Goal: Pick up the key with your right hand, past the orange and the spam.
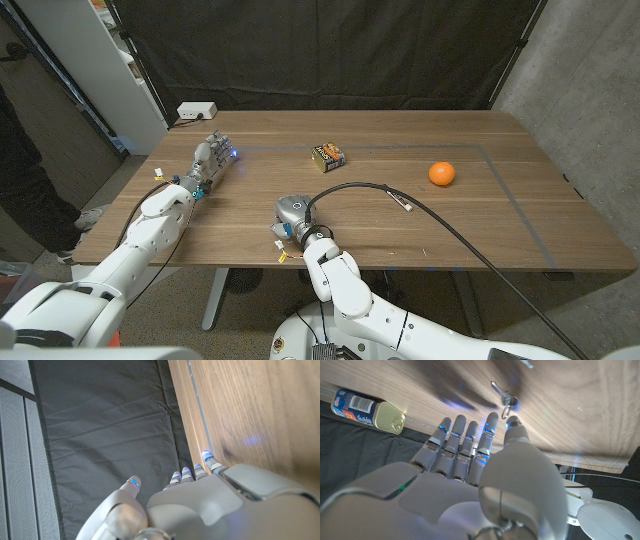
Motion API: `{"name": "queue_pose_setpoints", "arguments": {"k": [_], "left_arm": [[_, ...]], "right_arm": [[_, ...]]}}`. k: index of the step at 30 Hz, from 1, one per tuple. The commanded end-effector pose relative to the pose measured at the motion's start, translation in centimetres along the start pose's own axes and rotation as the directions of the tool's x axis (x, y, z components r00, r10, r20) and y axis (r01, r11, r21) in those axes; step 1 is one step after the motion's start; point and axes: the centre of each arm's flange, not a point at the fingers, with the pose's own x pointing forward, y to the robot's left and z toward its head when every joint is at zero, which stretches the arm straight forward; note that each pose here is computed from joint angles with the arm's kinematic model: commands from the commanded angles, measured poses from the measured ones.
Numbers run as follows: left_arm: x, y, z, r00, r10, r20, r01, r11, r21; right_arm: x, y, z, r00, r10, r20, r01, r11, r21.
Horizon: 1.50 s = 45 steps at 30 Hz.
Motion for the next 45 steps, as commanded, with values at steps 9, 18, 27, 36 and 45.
{"name": "queue_pose_setpoints", "arguments": {"k": [9, 18, 27, 36, 45], "left_arm": [[0.8, -0.4, 0.3, 1.000, -0.007, 0.010, 0.007, 1.000, 0.009], [1.3, -0.9, 0.3, 1.000, -0.016, 0.010, 0.016, 1.000, 0.019], [1.7, -1.2, 0.8, 1.000, -0.009, 0.022, 0.009, 1.000, 0.024], [1.9, -1.1, 0.9, 1.000, 0.010, 0.019, -0.010, 1.000, 0.024], [2.2, -1.2, 0.7, 1.000, 0.009, 0.018, -0.010, 1.000, 0.022]], "right_arm": [[-1.0, -0.2, -2.4, 0.999, 0.013, -0.034, -0.013, 1.000, -0.004], [-2.1, -0.3, -3.7, 0.999, 0.003, -0.052, -0.002, 1.000, 0.014], [-2.9, -0.4, -3.8, 0.999, -0.016, -0.036, 0.017, 0.999, 0.030], [-3.9, -0.9, -2.7, 0.999, -0.038, 0.030, 0.035, 0.996, 0.086], [-3.6, -1.0, -2.7, 0.999, -0.035, 0.040, 0.030, 0.994, 0.108]]}}
